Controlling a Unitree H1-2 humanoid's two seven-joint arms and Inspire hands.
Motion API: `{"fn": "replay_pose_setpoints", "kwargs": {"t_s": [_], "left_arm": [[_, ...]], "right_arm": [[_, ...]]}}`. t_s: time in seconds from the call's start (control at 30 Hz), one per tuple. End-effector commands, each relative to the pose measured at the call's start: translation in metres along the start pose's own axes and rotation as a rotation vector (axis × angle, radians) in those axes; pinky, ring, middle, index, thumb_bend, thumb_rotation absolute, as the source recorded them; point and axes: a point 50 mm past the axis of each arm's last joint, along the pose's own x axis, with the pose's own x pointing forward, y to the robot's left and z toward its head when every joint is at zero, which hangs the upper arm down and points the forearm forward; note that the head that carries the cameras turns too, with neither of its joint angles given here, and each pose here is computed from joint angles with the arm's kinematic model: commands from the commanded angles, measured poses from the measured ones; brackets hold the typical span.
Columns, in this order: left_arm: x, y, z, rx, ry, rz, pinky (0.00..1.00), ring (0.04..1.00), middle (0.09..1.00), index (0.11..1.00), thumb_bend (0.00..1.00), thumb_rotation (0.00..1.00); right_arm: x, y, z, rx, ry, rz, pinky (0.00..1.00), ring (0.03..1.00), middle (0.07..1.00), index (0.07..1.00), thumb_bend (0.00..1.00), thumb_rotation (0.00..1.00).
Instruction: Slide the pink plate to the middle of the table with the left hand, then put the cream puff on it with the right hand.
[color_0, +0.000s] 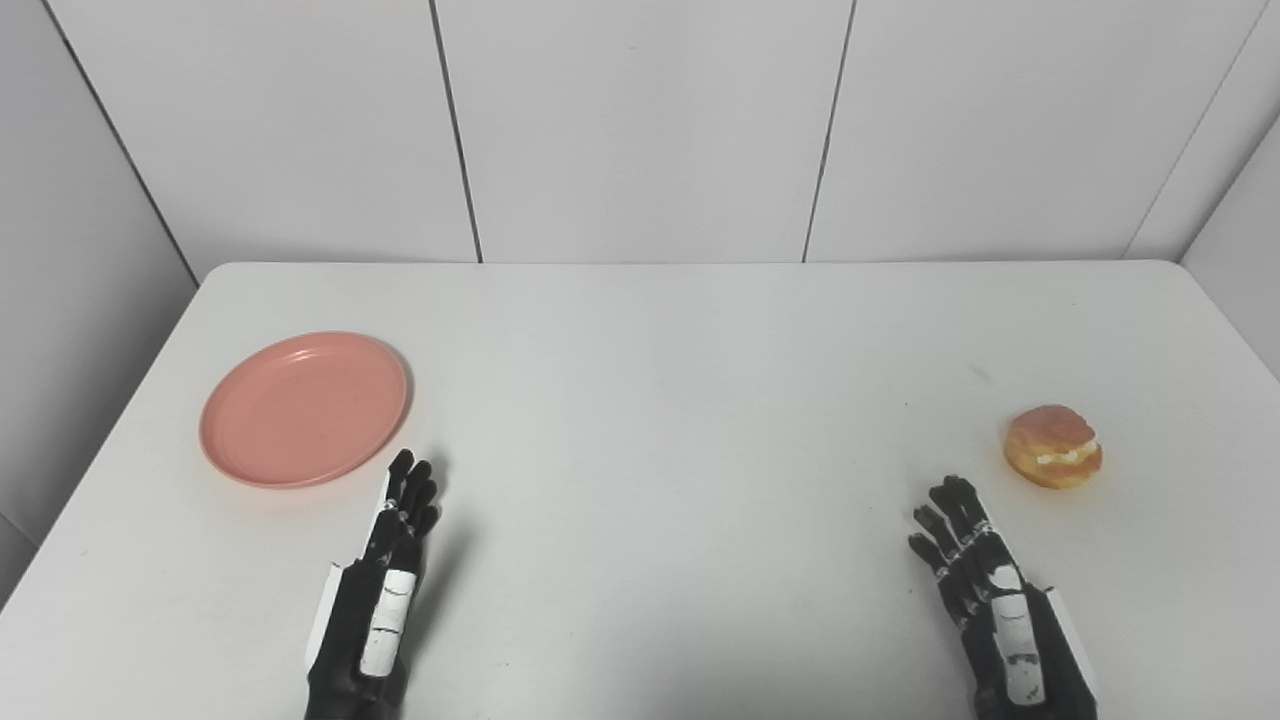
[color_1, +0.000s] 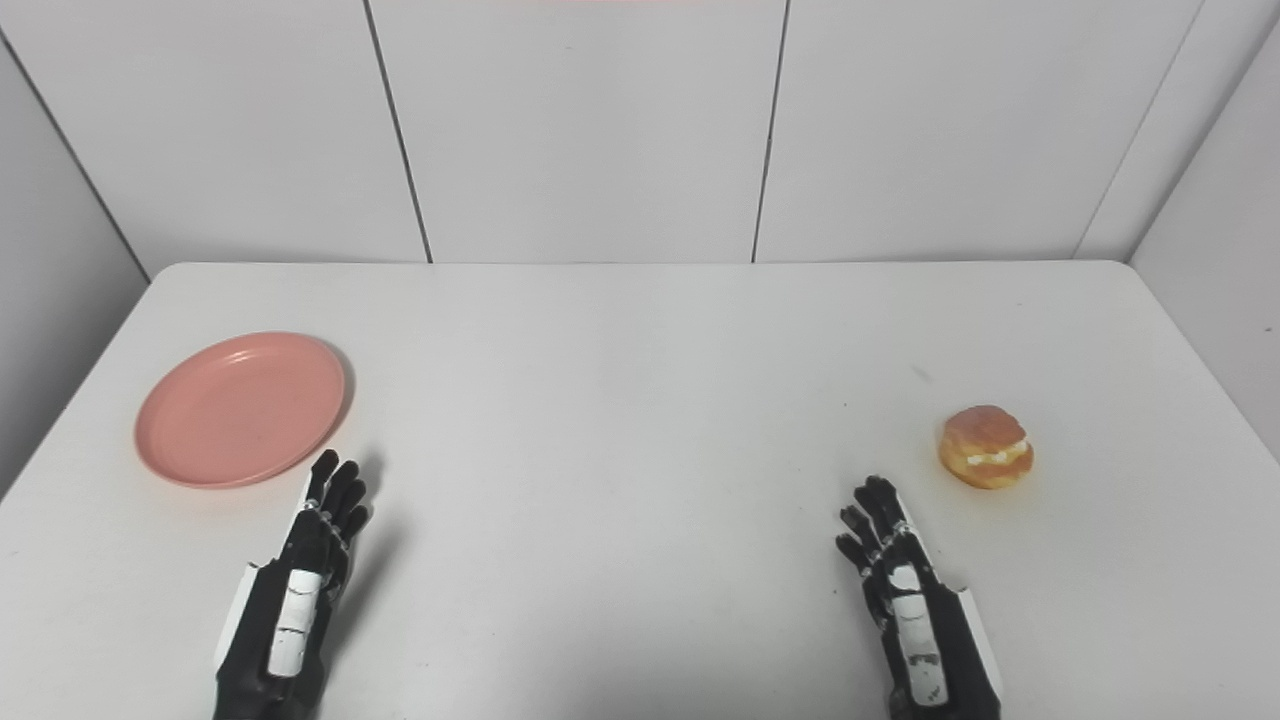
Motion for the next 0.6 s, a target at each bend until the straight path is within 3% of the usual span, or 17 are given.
{"fn": "replay_pose_setpoints", "kwargs": {"t_s": [0.0,0.57], "left_arm": [[-0.0098,0.0062,-0.0163,0.02,0.113,-0.007,1.0,1.0,1.0,1.0,0.86,0.92],[-0.0094,0.0065,-0.0166,0.025,0.115,-0.017,1.0,1.0,1.0,1.0,0.85,0.92]], "right_arm": [[-0.0129,-0.0031,-0.0077,0.0,0.072,-0.006,0.93,0.938,0.954,0.946,0.87,0.92],[-0.0128,-0.0027,-0.0082,-0.003,0.079,0.0,0.91,0.931,0.95,0.951,0.87,0.92]]}}
